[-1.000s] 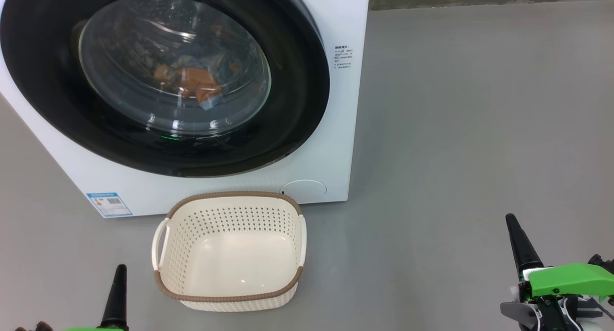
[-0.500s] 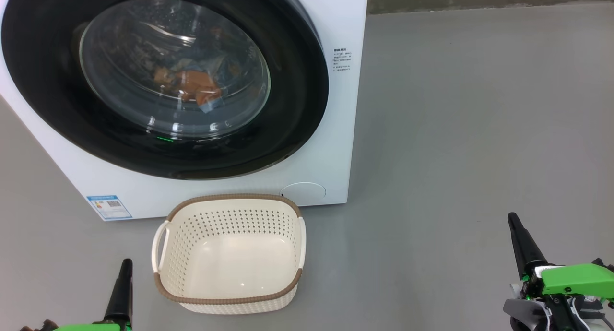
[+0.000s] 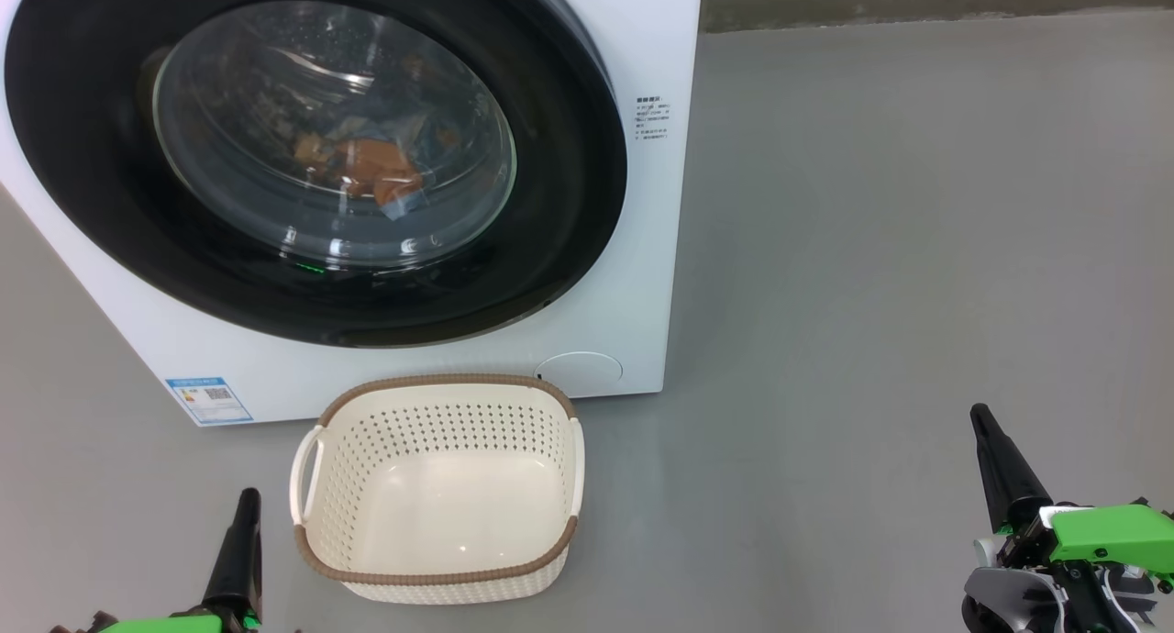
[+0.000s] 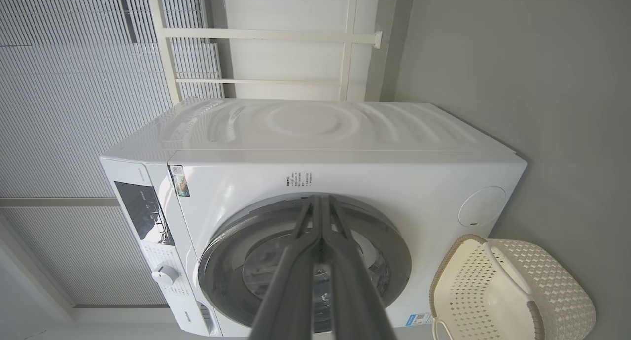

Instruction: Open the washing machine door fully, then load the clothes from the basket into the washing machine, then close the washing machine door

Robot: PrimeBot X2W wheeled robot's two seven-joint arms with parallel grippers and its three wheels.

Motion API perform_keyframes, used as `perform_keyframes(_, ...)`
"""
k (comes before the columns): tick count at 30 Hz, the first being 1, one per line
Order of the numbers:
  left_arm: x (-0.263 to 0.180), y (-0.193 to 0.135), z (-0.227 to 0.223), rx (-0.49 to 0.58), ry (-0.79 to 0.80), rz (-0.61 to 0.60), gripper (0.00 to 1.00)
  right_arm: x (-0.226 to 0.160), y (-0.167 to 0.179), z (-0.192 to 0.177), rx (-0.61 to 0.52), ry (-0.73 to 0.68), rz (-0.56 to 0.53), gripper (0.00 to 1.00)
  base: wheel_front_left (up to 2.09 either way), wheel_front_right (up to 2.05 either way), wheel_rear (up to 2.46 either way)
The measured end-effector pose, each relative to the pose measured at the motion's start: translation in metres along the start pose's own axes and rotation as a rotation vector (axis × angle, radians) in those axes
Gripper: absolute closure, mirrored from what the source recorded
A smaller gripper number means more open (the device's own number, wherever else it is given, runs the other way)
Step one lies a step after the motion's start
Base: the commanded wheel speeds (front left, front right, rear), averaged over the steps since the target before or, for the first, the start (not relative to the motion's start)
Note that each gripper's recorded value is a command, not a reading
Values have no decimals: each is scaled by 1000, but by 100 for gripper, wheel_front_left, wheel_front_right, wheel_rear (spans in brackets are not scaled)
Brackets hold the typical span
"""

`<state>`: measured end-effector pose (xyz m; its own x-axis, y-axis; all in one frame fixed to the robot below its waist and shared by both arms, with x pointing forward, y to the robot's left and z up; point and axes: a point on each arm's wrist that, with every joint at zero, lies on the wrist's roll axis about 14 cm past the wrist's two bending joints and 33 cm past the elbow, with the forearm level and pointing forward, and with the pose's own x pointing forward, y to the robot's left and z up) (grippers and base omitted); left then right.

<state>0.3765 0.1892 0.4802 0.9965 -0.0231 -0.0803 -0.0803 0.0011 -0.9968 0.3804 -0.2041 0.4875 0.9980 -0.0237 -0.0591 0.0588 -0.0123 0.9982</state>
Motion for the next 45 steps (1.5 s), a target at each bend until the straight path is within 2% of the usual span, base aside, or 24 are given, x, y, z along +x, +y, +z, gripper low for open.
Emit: perform_keyframes(45,0,0,0,-1,0,0,100,0,0,0,0,0,0,100,0,0,0)
